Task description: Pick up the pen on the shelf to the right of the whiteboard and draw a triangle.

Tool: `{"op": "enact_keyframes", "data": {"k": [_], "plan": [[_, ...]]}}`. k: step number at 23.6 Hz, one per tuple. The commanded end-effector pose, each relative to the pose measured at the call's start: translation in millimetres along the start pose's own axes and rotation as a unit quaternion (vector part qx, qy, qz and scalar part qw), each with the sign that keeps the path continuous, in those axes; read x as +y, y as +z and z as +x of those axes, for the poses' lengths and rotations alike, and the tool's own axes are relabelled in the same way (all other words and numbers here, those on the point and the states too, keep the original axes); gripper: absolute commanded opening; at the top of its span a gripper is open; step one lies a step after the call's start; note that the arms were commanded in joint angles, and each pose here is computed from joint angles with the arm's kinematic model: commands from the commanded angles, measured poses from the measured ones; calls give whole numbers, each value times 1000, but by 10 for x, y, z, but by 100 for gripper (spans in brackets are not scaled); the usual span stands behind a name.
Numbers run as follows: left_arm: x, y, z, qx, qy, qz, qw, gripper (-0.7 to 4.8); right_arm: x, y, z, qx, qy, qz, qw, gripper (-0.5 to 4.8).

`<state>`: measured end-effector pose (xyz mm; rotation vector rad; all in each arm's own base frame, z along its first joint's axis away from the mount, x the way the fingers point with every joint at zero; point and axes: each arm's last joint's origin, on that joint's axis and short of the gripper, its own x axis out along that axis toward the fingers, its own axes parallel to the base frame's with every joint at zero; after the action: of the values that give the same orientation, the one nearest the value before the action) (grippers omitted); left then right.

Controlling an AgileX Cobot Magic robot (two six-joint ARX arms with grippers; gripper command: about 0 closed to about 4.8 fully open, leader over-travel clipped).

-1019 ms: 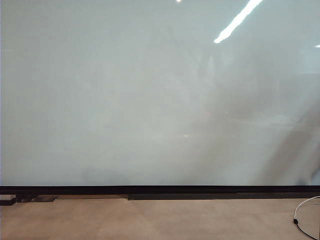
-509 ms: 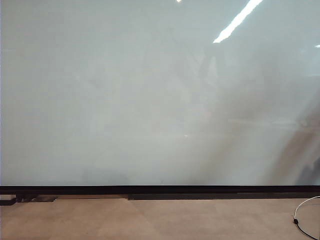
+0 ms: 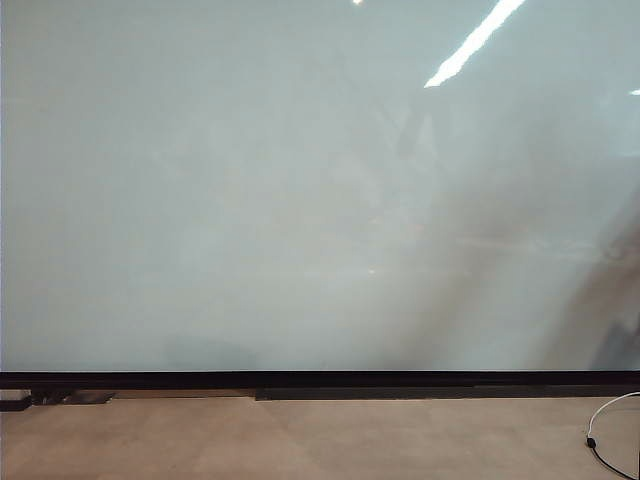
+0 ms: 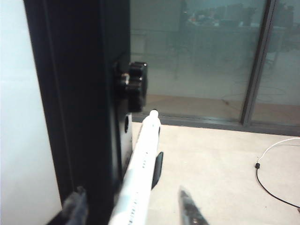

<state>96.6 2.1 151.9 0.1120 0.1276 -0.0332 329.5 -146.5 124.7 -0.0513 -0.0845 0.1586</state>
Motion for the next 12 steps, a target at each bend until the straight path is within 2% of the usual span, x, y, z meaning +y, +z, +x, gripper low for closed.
{"op": "enact_keyframes", "data": {"k": [1, 12], "plan": [[1, 18, -3, -5, 0, 1, 1000, -5, -4, 34, 5, -9, 2, -4, 1000, 264], [1, 18, -3, -5, 0, 1, 1000, -5, -6, 30, -12, -8, 17, 8, 1000, 264]]}}
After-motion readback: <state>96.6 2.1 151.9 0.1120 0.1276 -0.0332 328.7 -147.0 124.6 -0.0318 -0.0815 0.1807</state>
